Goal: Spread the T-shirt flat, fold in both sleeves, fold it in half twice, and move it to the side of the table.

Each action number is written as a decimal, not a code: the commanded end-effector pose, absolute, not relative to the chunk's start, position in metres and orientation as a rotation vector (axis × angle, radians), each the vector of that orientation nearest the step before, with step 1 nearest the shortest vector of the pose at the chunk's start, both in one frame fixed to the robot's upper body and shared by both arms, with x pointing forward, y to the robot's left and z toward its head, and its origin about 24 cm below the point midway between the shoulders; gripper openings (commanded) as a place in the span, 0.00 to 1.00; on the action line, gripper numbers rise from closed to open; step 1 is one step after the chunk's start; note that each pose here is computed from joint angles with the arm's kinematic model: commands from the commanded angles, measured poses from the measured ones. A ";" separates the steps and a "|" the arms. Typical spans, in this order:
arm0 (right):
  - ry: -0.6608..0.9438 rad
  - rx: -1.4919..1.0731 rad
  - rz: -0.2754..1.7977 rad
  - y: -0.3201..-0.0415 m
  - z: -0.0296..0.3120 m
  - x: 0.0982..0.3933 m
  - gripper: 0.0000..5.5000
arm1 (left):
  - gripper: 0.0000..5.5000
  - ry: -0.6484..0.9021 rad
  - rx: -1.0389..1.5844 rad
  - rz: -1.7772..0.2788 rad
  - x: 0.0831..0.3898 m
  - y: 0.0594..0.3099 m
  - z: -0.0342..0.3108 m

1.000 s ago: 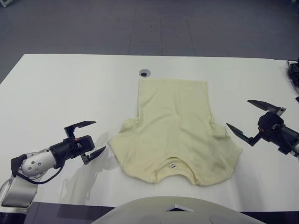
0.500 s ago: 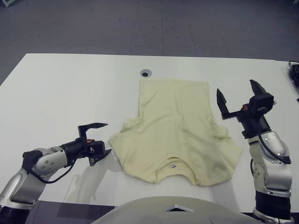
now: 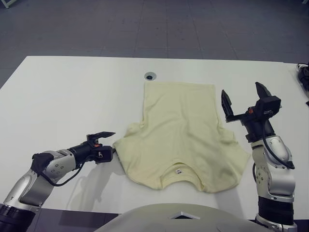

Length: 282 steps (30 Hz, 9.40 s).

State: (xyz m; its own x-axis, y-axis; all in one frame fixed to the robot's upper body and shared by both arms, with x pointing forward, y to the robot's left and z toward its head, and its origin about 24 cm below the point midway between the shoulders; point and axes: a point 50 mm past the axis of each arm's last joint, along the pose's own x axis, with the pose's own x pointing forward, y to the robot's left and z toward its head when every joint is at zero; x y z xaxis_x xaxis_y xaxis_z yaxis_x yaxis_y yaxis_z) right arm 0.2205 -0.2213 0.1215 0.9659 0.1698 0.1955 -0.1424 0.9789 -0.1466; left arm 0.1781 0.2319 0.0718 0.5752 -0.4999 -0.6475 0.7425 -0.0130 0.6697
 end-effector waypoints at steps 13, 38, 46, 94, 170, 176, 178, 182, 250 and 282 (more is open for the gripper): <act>-0.232 -0.123 0.194 -0.212 0.125 0.218 0.98 | 0.04 0.368 1.244 -1.065 0.169 0.238 0.062; -0.237 -0.119 0.187 -0.212 0.126 0.210 0.98 | 0.00 0.070 1.327 -1.026 0.179 0.206 0.126; -0.242 -0.112 0.176 -0.210 0.126 0.204 0.98 | 0.00 -0.003 1.362 -1.129 0.178 0.182 0.132; -0.240 -0.119 0.219 -0.199 0.121 0.206 0.98 | 0.41 -0.206 0.828 -1.053 0.201 0.083 0.114; 0.621 -1.149 1.077 -0.310 0.085 0.160 0.00 | 0.98 -0.383 0.085 -0.062 0.222 0.153 0.131; 0.493 -1.283 1.093 -0.293 0.107 0.169 0.00 | 0.98 -0.380 0.087 -0.067 0.220 0.152 0.131; 0.416 -1.345 1.109 -0.281 0.120 0.173 0.00 | 0.98 -0.378 0.090 -0.071 0.221 0.152 0.131; 0.284 -1.439 1.132 -0.259 0.139 0.180 0.00 | 0.98 -0.375 0.097 -0.086 0.223 0.149 0.130; 0.539 -0.632 1.190 -0.270 0.077 0.166 0.98 | 0.98 -0.333 0.149 -0.175 0.231 0.145 0.127; 0.445 -1.014 1.133 -0.238 0.104 0.131 0.98 | 0.98 0.269 0.953 -1.329 0.100 0.178 0.081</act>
State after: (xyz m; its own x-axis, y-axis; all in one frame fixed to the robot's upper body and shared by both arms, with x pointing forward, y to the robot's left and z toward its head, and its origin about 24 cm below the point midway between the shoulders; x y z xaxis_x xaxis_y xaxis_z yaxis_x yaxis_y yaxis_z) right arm 0.1308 -0.2386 0.1029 0.3929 0.5389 -0.7452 -0.9041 0.0783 -0.4201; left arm 0.1023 0.1794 0.0868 0.2876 -0.7136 -0.6388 0.9016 -0.0232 0.4319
